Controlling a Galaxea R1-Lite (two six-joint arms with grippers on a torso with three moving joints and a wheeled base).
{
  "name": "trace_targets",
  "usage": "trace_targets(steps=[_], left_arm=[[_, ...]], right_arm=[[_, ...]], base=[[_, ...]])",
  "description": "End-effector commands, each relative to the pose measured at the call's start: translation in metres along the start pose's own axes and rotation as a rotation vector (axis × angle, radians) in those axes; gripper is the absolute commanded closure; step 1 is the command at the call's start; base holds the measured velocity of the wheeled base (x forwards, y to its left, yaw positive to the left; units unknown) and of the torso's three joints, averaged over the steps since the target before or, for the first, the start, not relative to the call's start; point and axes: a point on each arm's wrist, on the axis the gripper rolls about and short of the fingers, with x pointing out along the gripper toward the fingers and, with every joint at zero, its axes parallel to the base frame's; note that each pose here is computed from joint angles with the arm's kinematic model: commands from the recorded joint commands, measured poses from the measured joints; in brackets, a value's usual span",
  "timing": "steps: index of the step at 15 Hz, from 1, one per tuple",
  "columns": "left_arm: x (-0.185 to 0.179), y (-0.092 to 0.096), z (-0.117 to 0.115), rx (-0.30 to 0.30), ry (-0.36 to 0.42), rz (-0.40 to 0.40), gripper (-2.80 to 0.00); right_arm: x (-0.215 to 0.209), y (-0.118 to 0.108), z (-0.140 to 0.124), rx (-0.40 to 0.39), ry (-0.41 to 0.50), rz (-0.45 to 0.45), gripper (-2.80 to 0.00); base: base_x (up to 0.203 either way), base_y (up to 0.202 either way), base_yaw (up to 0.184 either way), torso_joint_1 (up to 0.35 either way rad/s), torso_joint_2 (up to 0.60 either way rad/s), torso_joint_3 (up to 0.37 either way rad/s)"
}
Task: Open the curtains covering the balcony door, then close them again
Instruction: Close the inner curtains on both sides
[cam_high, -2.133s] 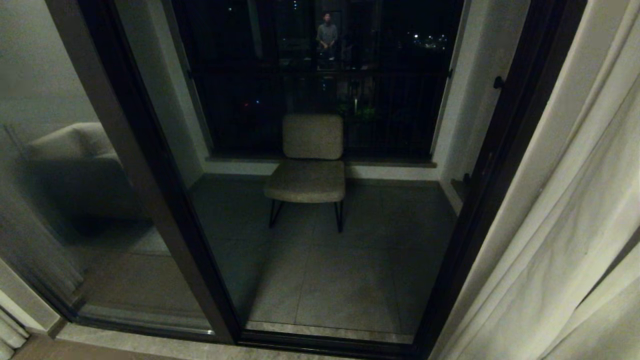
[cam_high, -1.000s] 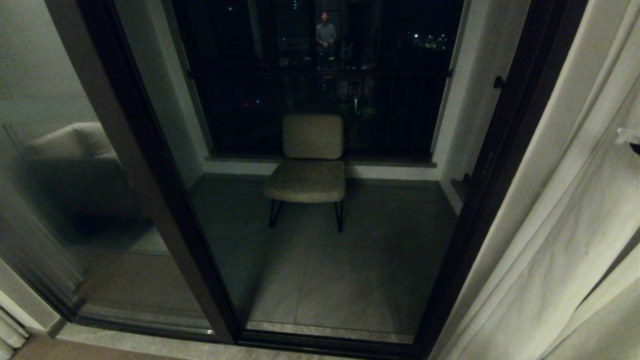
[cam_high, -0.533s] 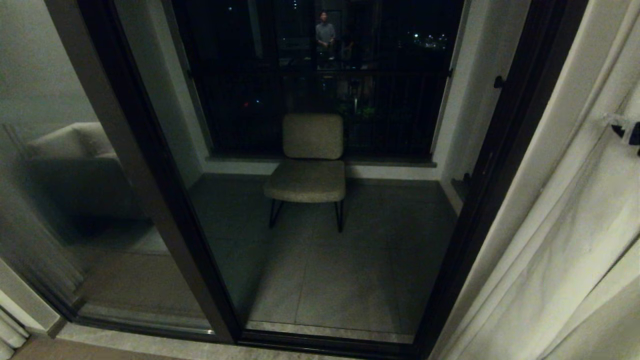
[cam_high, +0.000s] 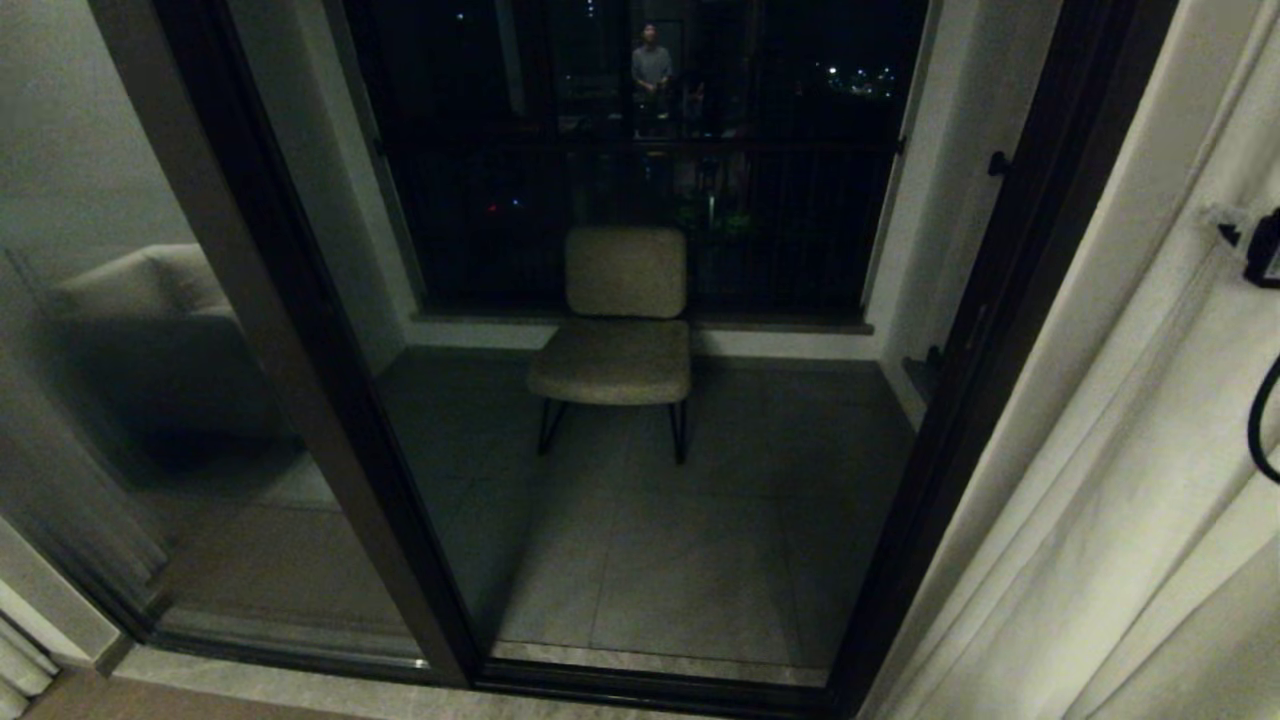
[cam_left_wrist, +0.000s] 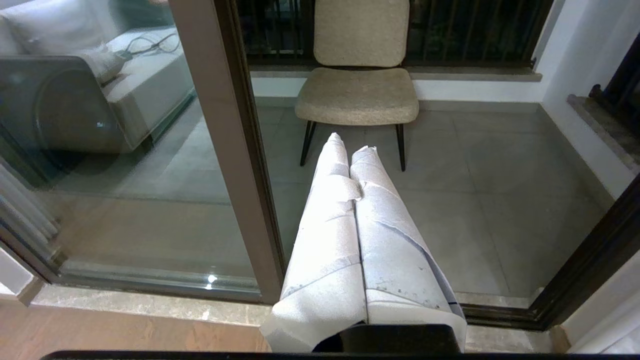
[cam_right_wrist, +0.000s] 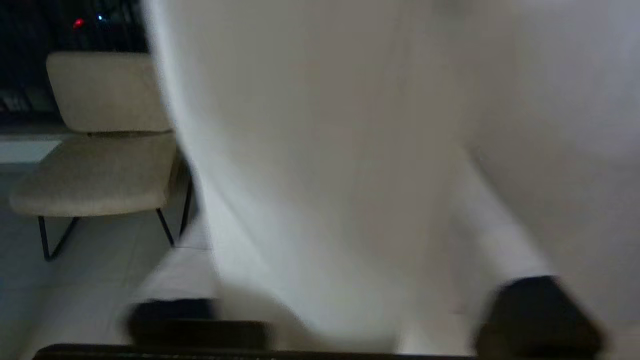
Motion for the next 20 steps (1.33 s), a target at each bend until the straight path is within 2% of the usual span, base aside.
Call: trace_targets(steps=[1, 9, 12, 20], left_arm=[[0.000, 0.000, 0.000, -0.001, -0.001, 0.000, 0.00], [0.000, 0.000, 0.000, 0.000, -0.001, 0.002, 0.00], [0.000, 0.000, 0.000, 0.000, -0.001, 0.002, 0.00], [0.000, 0.000, 0.000, -0.001, -0.001, 0.002, 0.00]], right_arm=[[0.004, 0.000, -0.002, -0.001, -0.001, 0.002, 0.00], [0.002, 0.010, 0.002, 0.005, -0.018, 0.042, 0.00], [0.000, 0.018, 0.008, 0.017, -0.075, 0.073, 0.00], [-0.004, 0.027, 0.009, 0.021, -0.080, 0.107, 0.00]], base=[[0.000, 0.000, 0.000, 0.000, 0.00, 0.000], [0.000, 0.000, 0.000, 0.000, 0.00, 0.000], [0.000, 0.000, 0.000, 0.000, 0.00, 0.000], [0.000, 0.000, 0.000, 0.000, 0.00, 0.000]])
